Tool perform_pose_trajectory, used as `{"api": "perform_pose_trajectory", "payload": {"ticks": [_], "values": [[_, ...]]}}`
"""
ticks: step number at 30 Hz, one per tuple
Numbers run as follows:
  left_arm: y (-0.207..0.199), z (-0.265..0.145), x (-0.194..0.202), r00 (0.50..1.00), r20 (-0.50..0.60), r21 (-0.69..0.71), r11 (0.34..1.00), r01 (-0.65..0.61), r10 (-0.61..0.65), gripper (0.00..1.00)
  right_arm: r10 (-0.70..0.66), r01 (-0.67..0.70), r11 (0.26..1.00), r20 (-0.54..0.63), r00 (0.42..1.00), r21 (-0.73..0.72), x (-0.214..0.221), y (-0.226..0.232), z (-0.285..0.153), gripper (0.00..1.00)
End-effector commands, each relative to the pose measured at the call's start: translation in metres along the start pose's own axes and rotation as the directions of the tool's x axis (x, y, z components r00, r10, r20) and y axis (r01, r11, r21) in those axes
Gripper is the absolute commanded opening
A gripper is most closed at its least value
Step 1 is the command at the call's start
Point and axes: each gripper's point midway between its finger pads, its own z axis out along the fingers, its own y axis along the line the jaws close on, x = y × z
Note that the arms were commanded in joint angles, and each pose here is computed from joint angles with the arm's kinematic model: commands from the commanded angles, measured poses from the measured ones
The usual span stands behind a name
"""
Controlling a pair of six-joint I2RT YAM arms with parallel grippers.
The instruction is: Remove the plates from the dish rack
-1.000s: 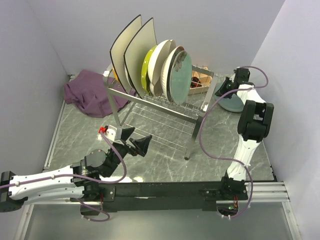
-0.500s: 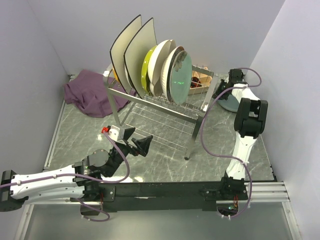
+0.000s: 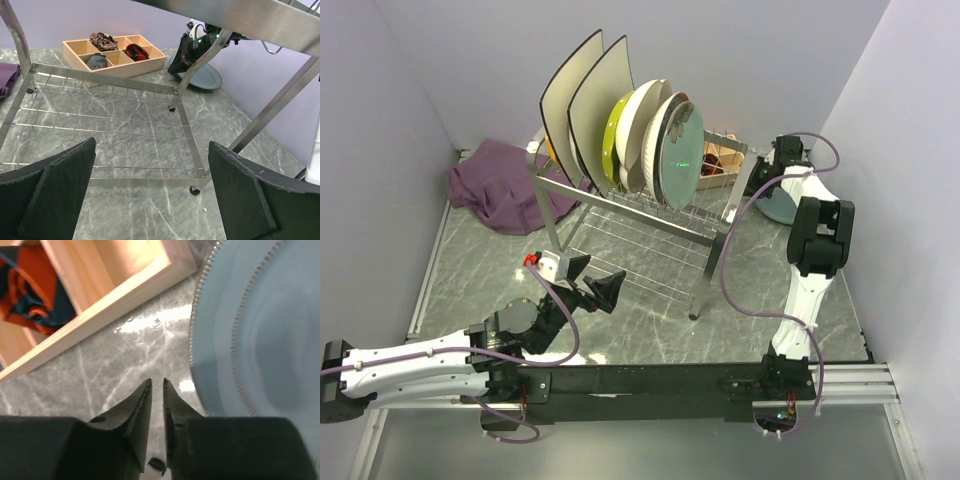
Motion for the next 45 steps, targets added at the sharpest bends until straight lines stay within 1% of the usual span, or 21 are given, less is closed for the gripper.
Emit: {"api": "perform_pose_trajectory", "payload": {"ticks": [1,2,5,8,9,10,12,13,14,15,17,18,19,20,21,25,31,33,38,41,45], "values": [[-0.003,0.000,-0.013,0.999,0.037,0.006,1.000,0.027,-0.027,0.99,-0.008,0.017,0.998,0.139,0.990,-0.058,-0.048,0.035,-0.058,0.26],[-0.003,0.000,-0.012,0.999,0.036,0.007,1.000,0.026,-0.026,0.99,0.005,0.002,0.999,0.135,0.991,-0.047,-0.052,0.035,-0.067,0.27],[-0.004,0.001,-0.012,0.999,0.033,0.006,1.000,0.025,-0.025,1.00,-0.006,0.019,0.998,0.206,0.978,-0.061,-0.088,0.058,-0.109,0.29],[-0.003,0.000,-0.013,0.999,0.036,0.005,1.000,0.026,-0.026,0.99,0.004,0.038,0.990,0.298,0.955,-0.135,-0.106,0.088,-0.155,0.31],[-0.003,0.000,-0.014,0.999,0.039,0.005,1.000,0.028,-0.028,0.99,0.038,0.004,0.990,0.288,0.957,-0.143,-0.099,0.087,-0.157,0.33],[-0.001,-0.001,-0.013,0.999,0.041,0.000,1.000,0.027,-0.027,0.99,0.040,0.012,0.988,0.334,0.942,-0.155,-0.103,0.096,-0.181,0.34],[0.001,-0.001,-0.013,0.999,0.045,-0.010,1.000,0.028,-0.027,0.99,0.053,-0.003,0.990,0.348,0.936,-0.142,-0.099,0.098,-0.194,0.39],[0.001,0.000,-0.013,0.999,0.045,-0.010,1.000,0.025,-0.024,0.99,0.042,0.013,0.990,0.380,0.924,-0.141,-0.098,0.108,-0.215,0.41],[0.000,0.000,-0.013,0.999,0.043,-0.007,1.000,0.024,-0.024,0.99,0.040,-0.004,0.996,0.411,0.911,-0.088,-0.099,0.102,-0.225,0.45],[0.000,0.000,-0.014,0.999,0.043,-0.009,1.000,0.025,-0.025,0.99,0.026,0.015,0.996,0.451,0.892,-0.087,-0.096,0.111,-0.249,0.53],[-0.001,0.000,-0.013,0.999,0.039,-0.007,1.000,0.024,-0.023,0.99,0.005,0.023,0.998,0.504,0.864,-0.050,-0.091,0.118,-0.273,0.64],[0.000,0.000,-0.013,0.999,0.040,-0.011,1.000,0.023,-0.022,0.99,0.001,0.021,0.999,0.525,0.851,-0.036,-0.088,0.120,-0.286,0.74],[0.001,0.000,-0.012,0.999,0.039,-0.013,1.000,0.020,-0.020,0.99,-0.001,0.030,0.999,0.572,0.820,-0.040,-0.086,0.127,-0.316,0.79],[0.001,0.000,-0.013,0.999,0.042,-0.016,1.000,0.021,-0.020,0.99,-0.010,0.047,0.998,0.575,0.818,-0.049,-0.076,0.137,-0.327,0.84],[0.002,0.000,-0.013,0.999,0.041,-0.017,1.000,0.021,-0.021,0.99,-0.004,0.023,0.999,0.633,0.774,-0.022,-0.076,0.130,-0.355,1.00],[0.005,-0.002,-0.016,0.999,0.048,-0.028,0.999,0.025,-0.023,1.00,-0.026,0.091,0.994,0.672,0.740,-0.062,-0.038,0.149,-0.398,1.00],[0.003,-0.006,-0.023,0.996,0.066,-0.001,0.998,0.056,-0.056,0.99,-0.043,0.147,0.983,0.644,0.764,-0.110,0.037,0.141,-0.423,1.00],[0.001,-0.008,-0.024,0.995,0.070,0.015,0.998,0.066,-0.067,0.99,-0.003,0.107,0.987,0.644,0.765,-0.122,0.061,0.122,-0.425,1.00],[-0.001,-0.008,-0.025,0.995,0.067,0.026,0.997,0.074,-0.076,0.99,0.028,0.103,0.981,0.644,0.764,-0.164,0.107,0.095,-0.423,1.00],[0.000,-0.008,-0.025,0.995,0.061,0.015,0.997,0.077,-0.078,0.99,0.044,0.095,0.978,0.628,0.777,-0.187,0.130,0.082,-0.408,1.00],[0.004,-0.008,-0.029,0.994,0.067,-0.010,0.996,0.092,-0.091,0.99,0.032,0.098,0.976,0.570,0.821,-0.197,0.155,0.072,-0.380,1.00]]}}
